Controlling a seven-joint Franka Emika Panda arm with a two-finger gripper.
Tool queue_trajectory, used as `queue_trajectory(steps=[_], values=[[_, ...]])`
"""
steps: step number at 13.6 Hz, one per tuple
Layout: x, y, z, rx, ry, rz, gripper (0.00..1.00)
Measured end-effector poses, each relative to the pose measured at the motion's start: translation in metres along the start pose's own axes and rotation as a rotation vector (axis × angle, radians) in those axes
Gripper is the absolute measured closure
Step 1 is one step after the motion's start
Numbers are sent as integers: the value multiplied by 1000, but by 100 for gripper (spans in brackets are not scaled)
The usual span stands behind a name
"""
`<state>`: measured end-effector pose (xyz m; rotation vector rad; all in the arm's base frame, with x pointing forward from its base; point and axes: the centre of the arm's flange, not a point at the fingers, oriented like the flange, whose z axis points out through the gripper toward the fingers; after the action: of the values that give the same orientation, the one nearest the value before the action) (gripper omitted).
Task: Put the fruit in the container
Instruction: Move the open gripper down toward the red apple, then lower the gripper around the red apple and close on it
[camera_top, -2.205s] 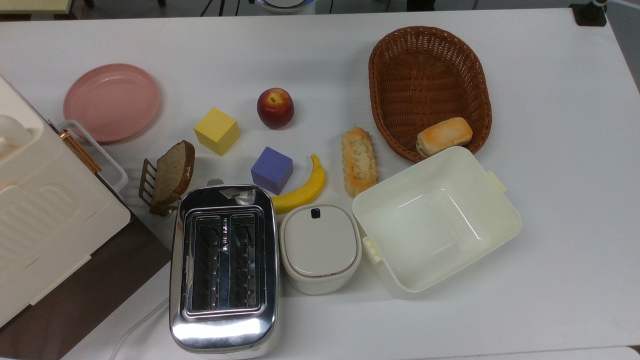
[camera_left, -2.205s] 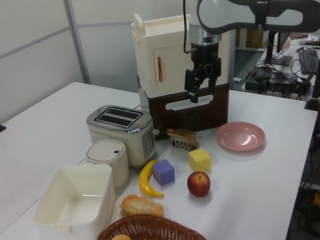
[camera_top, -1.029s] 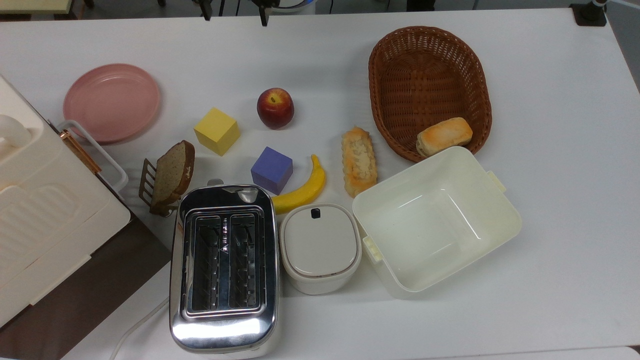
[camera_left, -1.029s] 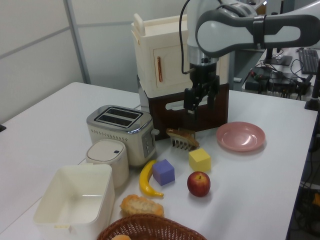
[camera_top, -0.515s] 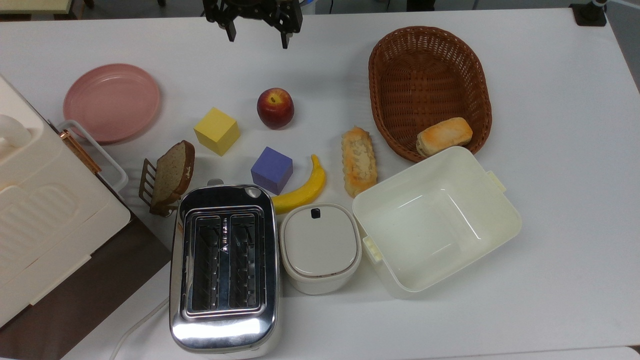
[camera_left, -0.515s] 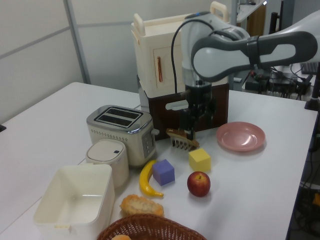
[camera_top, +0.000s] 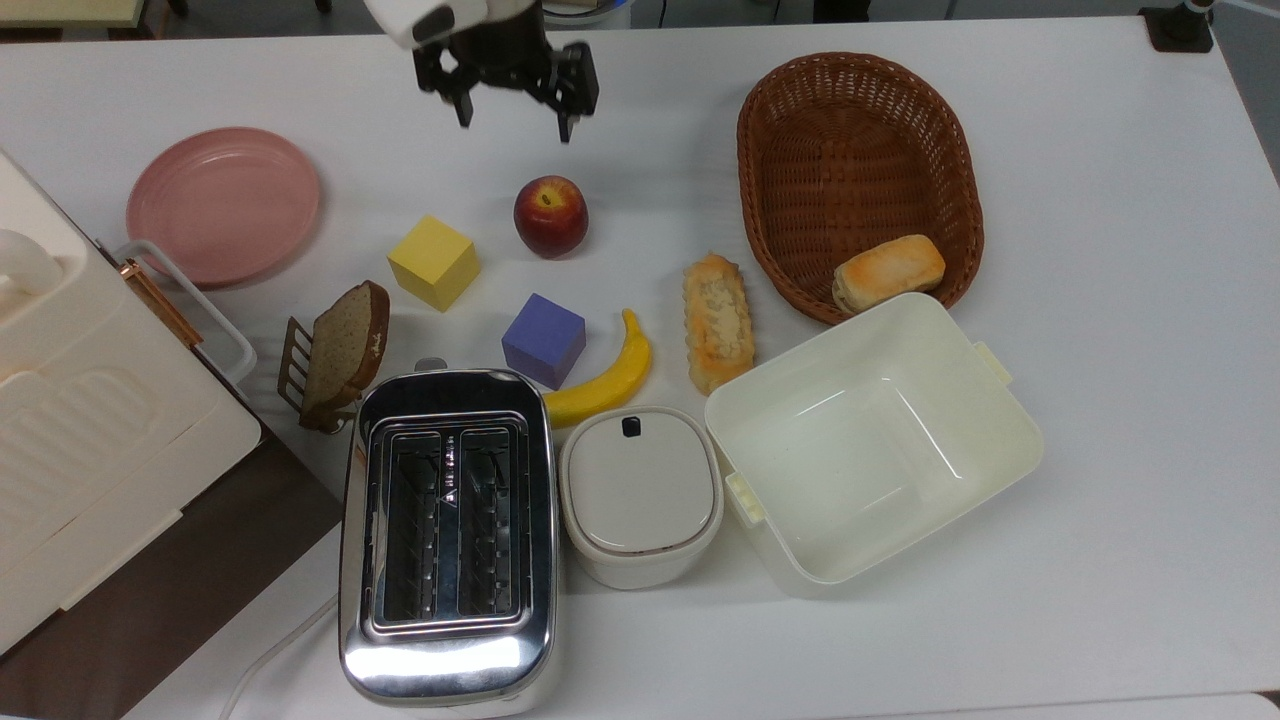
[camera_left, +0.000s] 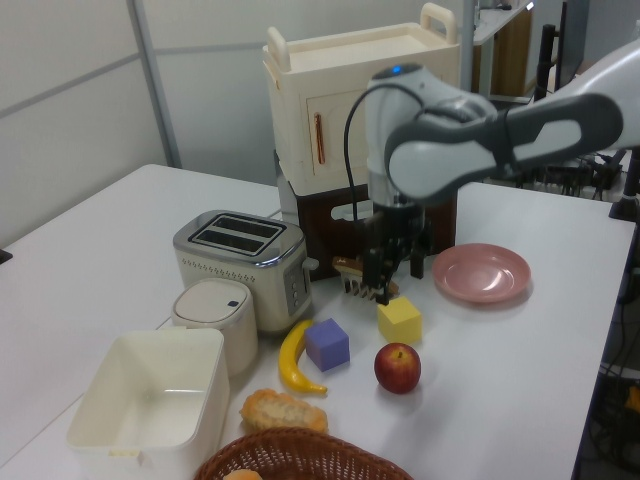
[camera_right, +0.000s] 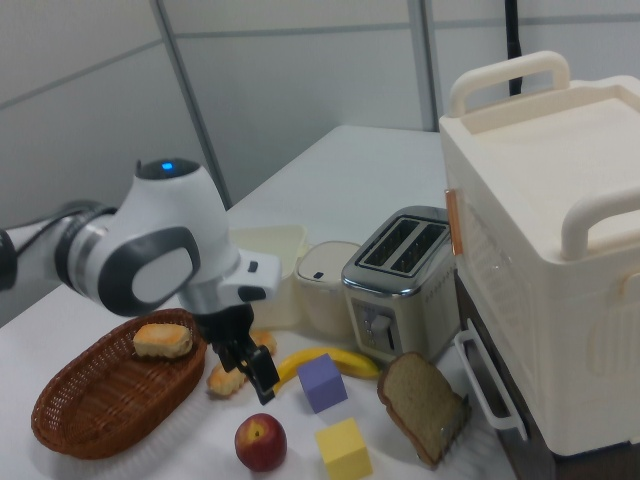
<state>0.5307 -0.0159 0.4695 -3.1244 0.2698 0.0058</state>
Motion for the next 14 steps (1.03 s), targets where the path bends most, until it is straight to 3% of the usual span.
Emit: queue_trajectory(steps=[4,14], values=[[1,-4,46,-36,9,-31,0],[-1,-17,81,-67,-33,-77,0]])
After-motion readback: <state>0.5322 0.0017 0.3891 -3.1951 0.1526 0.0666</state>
